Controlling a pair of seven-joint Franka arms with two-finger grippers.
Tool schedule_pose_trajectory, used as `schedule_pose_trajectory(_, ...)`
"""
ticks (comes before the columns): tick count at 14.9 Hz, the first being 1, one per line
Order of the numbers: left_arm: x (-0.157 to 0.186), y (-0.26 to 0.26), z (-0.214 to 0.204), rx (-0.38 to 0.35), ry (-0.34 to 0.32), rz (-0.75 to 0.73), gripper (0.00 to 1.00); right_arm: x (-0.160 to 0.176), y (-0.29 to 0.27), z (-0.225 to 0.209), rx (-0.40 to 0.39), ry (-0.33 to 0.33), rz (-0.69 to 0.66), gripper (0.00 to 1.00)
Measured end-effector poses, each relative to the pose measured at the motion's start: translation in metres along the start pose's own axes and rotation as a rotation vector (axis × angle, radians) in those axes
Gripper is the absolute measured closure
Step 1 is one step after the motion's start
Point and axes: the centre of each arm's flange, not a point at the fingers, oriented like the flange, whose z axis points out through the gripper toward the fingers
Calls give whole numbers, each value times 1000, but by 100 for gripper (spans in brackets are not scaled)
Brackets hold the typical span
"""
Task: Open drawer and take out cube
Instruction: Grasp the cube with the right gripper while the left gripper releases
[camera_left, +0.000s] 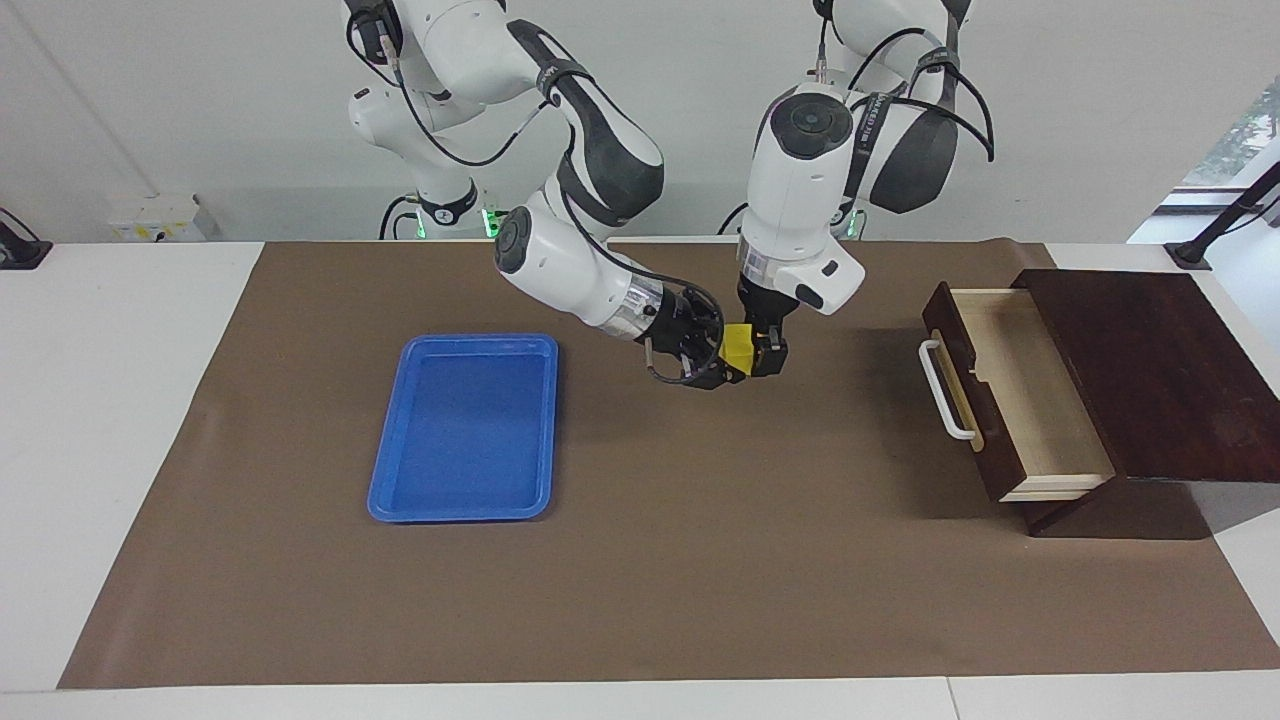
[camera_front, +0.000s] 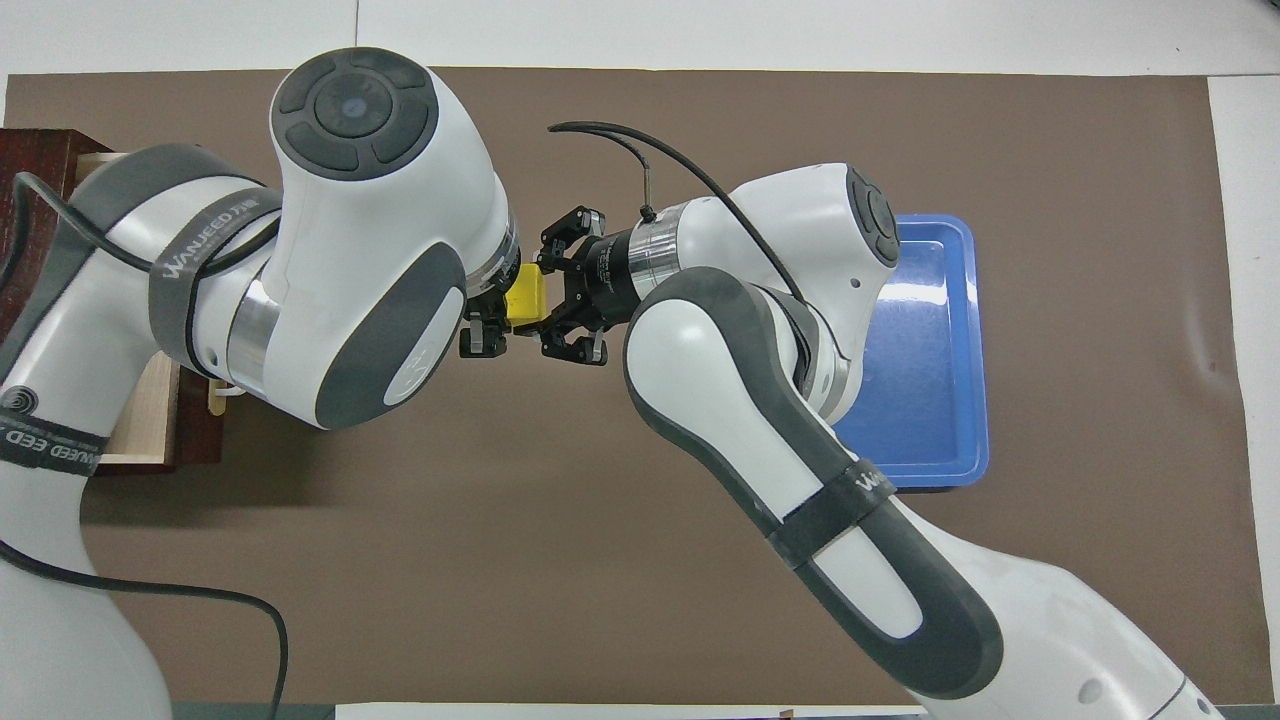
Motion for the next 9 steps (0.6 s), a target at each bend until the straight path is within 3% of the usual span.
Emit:
schedule_pose_trajectory(1, 2, 1, 0, -3, 7, 2, 1, -1, -1, -2, 3, -1, -1, 45)
schedule_pose_trajectory(5, 16, 4, 4, 17, 31, 35, 0, 7, -10, -13, 23, -1, 11, 45)
schedule_pose_trajectory(9, 79, 23, 28, 58, 81, 89, 0, 68, -51, -75, 70, 12, 45, 45)
